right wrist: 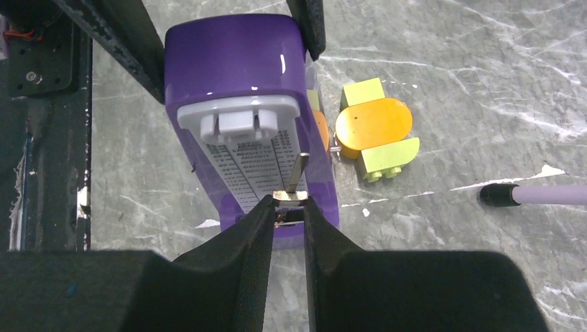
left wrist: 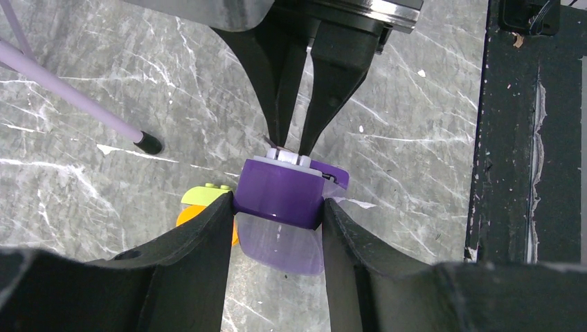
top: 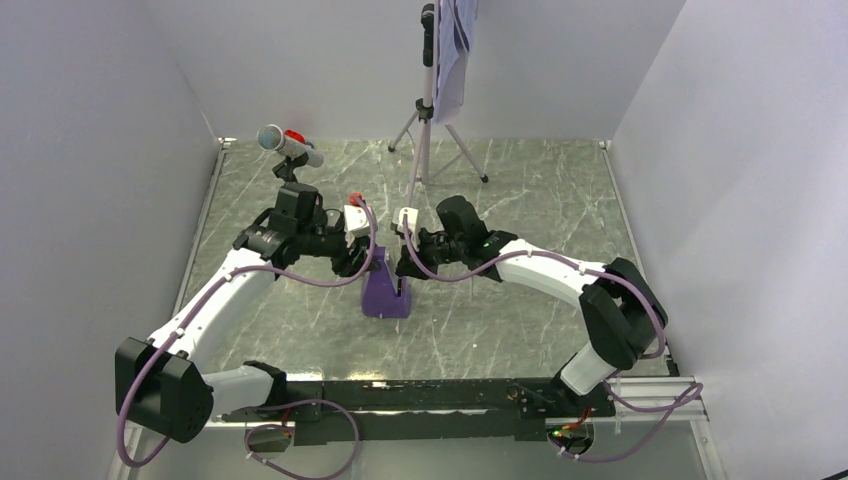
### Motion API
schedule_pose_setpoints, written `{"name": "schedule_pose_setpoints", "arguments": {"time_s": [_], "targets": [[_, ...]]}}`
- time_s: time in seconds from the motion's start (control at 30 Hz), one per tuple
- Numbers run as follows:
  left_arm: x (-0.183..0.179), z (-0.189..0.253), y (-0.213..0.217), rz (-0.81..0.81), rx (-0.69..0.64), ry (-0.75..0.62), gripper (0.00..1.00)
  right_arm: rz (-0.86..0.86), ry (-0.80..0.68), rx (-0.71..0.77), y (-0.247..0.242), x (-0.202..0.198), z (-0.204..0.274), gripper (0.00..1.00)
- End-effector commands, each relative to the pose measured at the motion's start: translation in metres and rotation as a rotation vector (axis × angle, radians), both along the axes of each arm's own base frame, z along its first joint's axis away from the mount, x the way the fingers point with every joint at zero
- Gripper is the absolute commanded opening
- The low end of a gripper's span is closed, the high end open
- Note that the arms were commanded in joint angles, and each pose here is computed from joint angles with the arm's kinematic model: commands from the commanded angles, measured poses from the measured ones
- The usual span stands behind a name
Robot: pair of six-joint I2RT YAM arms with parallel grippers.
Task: Pack up the instrument practice props
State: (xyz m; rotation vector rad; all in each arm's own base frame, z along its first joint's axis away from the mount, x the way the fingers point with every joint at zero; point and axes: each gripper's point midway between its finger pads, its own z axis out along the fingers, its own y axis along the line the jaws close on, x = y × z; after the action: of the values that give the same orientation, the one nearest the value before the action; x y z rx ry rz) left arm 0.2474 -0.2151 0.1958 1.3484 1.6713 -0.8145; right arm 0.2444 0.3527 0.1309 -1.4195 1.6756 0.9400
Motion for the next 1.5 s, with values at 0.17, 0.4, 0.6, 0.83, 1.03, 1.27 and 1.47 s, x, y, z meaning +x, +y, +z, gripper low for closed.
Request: {"name": "schedule_pose_setpoints", "arguments": {"time_s": [0.17,0.4,0.6,0.83,1.03,1.27,1.47], "targets": [[-0.013,-0.018,0.007,-0.01,0.049,0.082,0.01,0.063,-0.055,0.092,0.022,0.003,0.035,0.19],[-0.012,-0.017,0.005,-0.015,0.047,0.074,0.01,0.062,-0.061,0.087,0.025,0.006,0.034,0.17],[-0.01,-0.018,0.005,-0.005,0.051,0.081,0.01,0.111,-0.097,0.085,0.03,-0.002,0.038,0.17],[-0.002,-0.008,-0.002,0.013,0.007,0.094,0.01,0.188,-0.086,0.082,0.032,-0.027,0.038,0.17],[0.0,-0.009,-0.001,0.025,-0.004,0.106,0.01,0.193,-0.084,0.086,0.03,-0.031,0.04,0.17],[0.007,-0.01,0.005,0.083,-0.006,0.083,0.11,0.211,-0.028,0.123,0.029,-0.04,0.047,0.19],[0.011,-0.007,0.006,0.1,-0.018,0.081,0.17,0.204,-0.029,0.116,0.027,-0.041,0.048,0.2]]}}
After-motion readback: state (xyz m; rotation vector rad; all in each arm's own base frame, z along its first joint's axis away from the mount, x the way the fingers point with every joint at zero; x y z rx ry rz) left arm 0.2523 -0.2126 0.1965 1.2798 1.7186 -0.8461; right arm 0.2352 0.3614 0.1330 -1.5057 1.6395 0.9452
